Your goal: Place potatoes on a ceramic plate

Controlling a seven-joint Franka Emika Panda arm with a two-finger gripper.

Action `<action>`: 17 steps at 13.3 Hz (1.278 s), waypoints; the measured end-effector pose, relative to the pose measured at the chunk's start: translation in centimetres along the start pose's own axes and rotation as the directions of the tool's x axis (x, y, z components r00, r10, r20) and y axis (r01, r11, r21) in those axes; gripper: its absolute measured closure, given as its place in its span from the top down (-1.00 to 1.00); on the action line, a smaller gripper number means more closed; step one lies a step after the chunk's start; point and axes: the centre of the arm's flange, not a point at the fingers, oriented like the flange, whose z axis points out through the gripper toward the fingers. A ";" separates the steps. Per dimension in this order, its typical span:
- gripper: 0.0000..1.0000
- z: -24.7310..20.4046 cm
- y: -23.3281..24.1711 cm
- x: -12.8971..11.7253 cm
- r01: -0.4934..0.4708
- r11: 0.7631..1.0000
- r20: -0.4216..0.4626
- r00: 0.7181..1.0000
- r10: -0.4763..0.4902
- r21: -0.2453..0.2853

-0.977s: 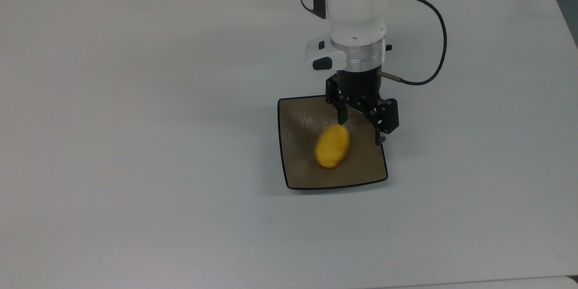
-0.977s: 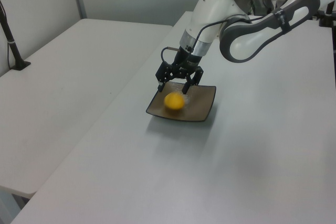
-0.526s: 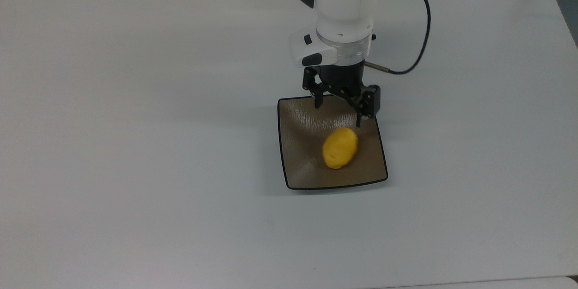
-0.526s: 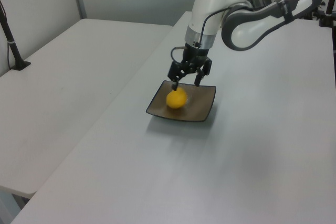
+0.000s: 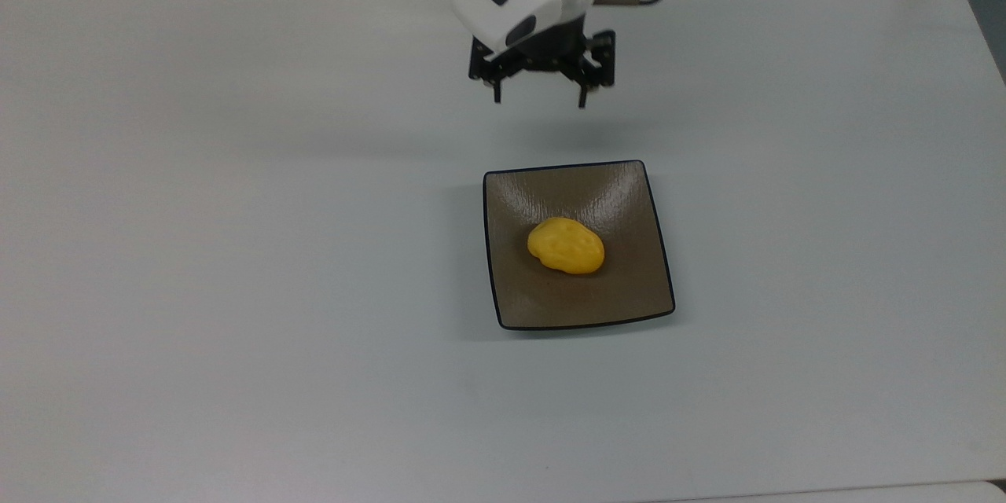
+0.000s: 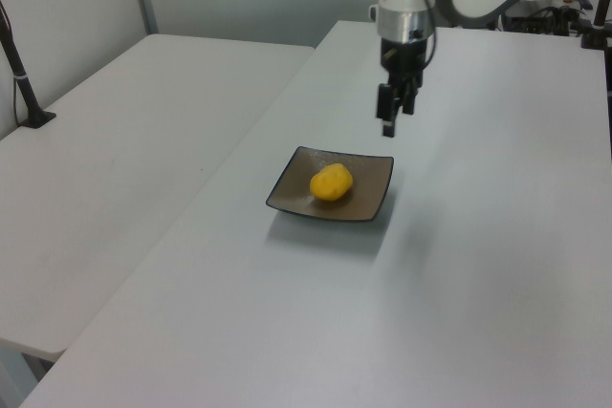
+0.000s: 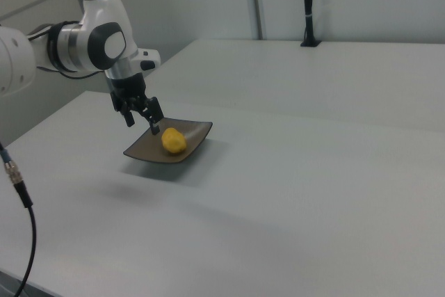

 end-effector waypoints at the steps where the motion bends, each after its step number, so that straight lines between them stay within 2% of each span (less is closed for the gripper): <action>1: 1.00 -0.5 0.8 -1.0 0.023 1.000 0.008 1.000 -0.023 -0.012; 5: 1.00 -2.5 4.8 -5.1 0.027 0.998 0.002 1.000 -0.026 -0.051; 7: 1.00 -3.8 6.5 -6.3 -0.005 0.999 -0.012 1.000 0.004 -0.037; 14: 1.00 -4.8 12.2 -5.8 0.000 1.000 -0.017 1.000 -0.001 -0.026; 17: 1.00 -4.8 12.5 -4.9 0.005 1.000 -0.019 1.000 -0.005 -0.023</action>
